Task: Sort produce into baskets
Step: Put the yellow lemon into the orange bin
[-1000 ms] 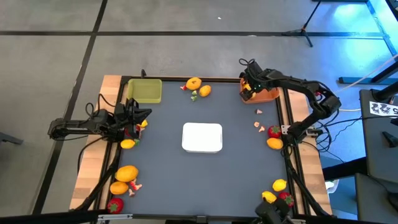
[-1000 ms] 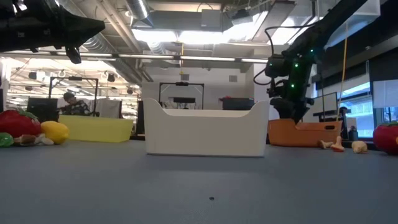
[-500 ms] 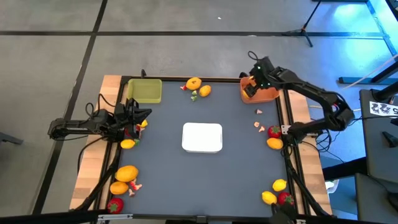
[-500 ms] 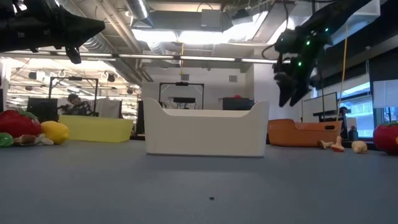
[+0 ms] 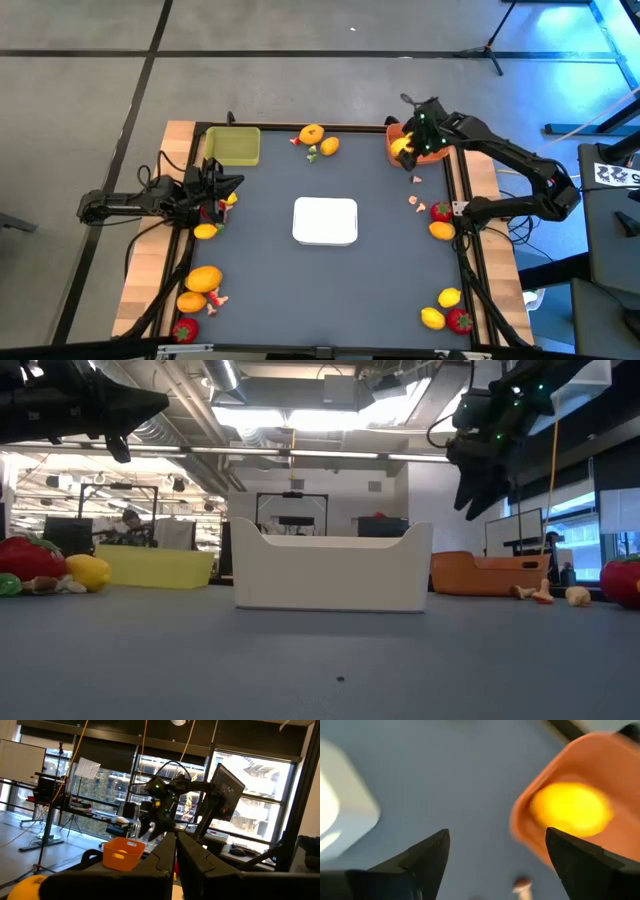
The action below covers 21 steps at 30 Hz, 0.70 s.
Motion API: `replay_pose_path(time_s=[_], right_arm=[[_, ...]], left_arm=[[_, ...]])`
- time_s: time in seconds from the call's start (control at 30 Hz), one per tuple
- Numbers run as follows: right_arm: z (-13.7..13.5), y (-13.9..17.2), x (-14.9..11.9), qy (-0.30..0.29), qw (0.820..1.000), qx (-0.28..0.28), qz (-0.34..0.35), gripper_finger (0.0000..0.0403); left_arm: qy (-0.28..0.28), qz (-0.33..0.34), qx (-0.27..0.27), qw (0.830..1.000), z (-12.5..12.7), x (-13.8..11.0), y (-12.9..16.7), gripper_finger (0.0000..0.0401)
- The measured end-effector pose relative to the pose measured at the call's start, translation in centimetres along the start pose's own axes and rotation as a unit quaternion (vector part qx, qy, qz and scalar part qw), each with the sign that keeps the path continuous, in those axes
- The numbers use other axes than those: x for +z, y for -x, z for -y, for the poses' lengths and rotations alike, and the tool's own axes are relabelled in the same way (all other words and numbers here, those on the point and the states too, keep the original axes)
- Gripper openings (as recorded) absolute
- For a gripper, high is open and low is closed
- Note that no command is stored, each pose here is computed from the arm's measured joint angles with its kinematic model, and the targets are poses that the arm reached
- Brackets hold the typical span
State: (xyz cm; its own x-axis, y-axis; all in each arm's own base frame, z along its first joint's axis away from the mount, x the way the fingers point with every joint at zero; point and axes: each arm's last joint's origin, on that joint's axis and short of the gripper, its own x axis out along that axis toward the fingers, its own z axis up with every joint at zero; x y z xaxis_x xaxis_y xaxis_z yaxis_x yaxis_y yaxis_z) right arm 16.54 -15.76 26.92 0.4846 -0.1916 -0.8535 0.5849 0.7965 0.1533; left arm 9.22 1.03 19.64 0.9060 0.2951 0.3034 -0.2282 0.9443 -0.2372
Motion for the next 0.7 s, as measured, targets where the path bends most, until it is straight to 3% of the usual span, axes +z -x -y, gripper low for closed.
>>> replay_pose_path(time_s=[0.33,0.7], right_arm=[[-5.7,0.9,-3.4,0.033,0.989,0.042,-0.139,0.0325],[-10.7,1.9,-6.6,0.036,0.972,0.054,-0.226,0.0325]], left_arm=[[-0.001,-0.001,0.000,1.000,0.0,0.0,0.0,0.0013],[0.006,-0.001,0.000,1.000,0.0,0.0,0.0,0.0013]])
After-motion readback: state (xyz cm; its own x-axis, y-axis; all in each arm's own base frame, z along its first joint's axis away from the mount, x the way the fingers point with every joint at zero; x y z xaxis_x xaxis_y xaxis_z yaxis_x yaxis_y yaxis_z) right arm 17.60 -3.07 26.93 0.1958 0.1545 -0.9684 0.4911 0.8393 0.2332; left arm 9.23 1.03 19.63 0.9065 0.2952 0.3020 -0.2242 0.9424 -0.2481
